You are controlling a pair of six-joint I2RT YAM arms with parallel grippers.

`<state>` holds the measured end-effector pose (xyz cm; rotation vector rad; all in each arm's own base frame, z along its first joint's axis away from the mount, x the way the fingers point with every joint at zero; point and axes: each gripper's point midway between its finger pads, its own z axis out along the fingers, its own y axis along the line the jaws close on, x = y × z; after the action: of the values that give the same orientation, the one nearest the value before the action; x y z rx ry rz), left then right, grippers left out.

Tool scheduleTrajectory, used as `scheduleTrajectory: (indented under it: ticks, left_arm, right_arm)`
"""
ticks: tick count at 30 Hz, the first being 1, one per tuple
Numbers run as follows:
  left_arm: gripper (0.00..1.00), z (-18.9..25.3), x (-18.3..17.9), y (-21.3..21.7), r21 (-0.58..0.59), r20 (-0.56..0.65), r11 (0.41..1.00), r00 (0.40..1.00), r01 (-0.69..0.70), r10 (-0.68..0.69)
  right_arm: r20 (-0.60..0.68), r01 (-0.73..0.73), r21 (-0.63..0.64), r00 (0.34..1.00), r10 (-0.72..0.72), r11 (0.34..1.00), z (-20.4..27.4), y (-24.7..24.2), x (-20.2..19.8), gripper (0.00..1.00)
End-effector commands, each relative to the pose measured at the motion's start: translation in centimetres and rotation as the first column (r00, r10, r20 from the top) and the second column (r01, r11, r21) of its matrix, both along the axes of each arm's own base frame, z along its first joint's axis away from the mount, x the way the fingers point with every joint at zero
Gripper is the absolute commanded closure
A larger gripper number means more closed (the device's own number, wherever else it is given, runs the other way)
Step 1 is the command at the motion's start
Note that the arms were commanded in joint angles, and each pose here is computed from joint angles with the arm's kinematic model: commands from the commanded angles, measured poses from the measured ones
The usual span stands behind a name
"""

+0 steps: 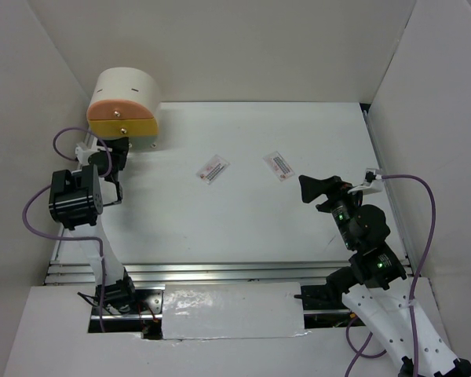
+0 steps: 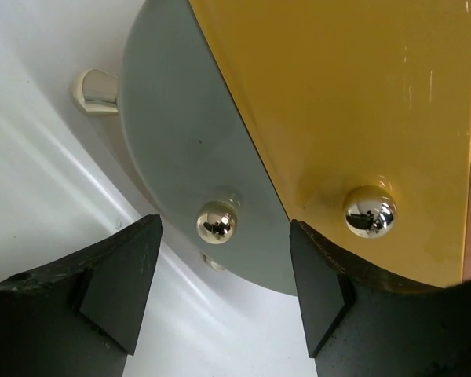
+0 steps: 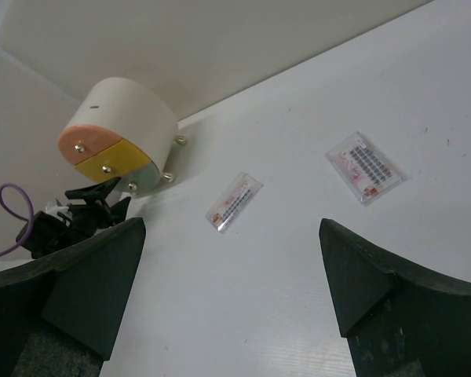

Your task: Organize the makeup

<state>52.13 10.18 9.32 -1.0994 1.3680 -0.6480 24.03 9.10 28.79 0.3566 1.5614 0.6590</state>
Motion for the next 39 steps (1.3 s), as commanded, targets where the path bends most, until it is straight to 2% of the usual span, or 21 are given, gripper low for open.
scheduleTrajectory:
  ticks: [1,3,7,17,29,33,39]
  left_arm:
    - [0.22,1.9,1.1,0.2,0.023,0.090,1.000,0.996,0.018,-0.020]
    - [0.23,1.8,1.2,0.1,0.023,0.101,0.999,0.995,0.024,-0.026]
    - [0.31,1.2,1.7,-0.1,0.015,0.105,0.999,0.993,0.042,-0.044]
    - [0.38,0.4,2.1,-0.1,0.026,0.103,0.998,0.993,0.050,-0.053]
    - [0.58,0.3,2.9,0.0,0.023,0.105,0.998,0.993,0.058,-0.060]
    - [0.66,-0.2,2.1,-0.2,0.016,0.096,0.998,0.994,0.056,-0.058]
    - [0.70,-0.6,0.7,-0.2,0.002,0.093,0.999,0.995,0.048,-0.048]
  right_arm:
    - [0.037,-0.003,-0.002,0.999,0.003,1.000,0.7,0.0,0.2,0.00]
    - [0.037,-0.004,-0.001,0.999,0.004,1.000,0.7,0.1,0.2,0.00]
    - [0.033,-0.004,-0.003,0.999,0.005,1.000,0.6,0.1,0.3,0.00]
    - [0.035,-0.008,-0.001,0.999,0.008,1.000,0.6,0.2,0.4,0.00]
    - [0.031,-0.011,-0.003,0.999,0.011,1.000,0.4,0.3,0.4,0.00]
    - [0.031,-0.015,-0.002,0.999,0.015,1.000,0.4,0.4,0.5,0.00]
    - [0.032,-0.021,-0.002,0.999,0.021,1.000,0.5,0.5,0.5,0.00]
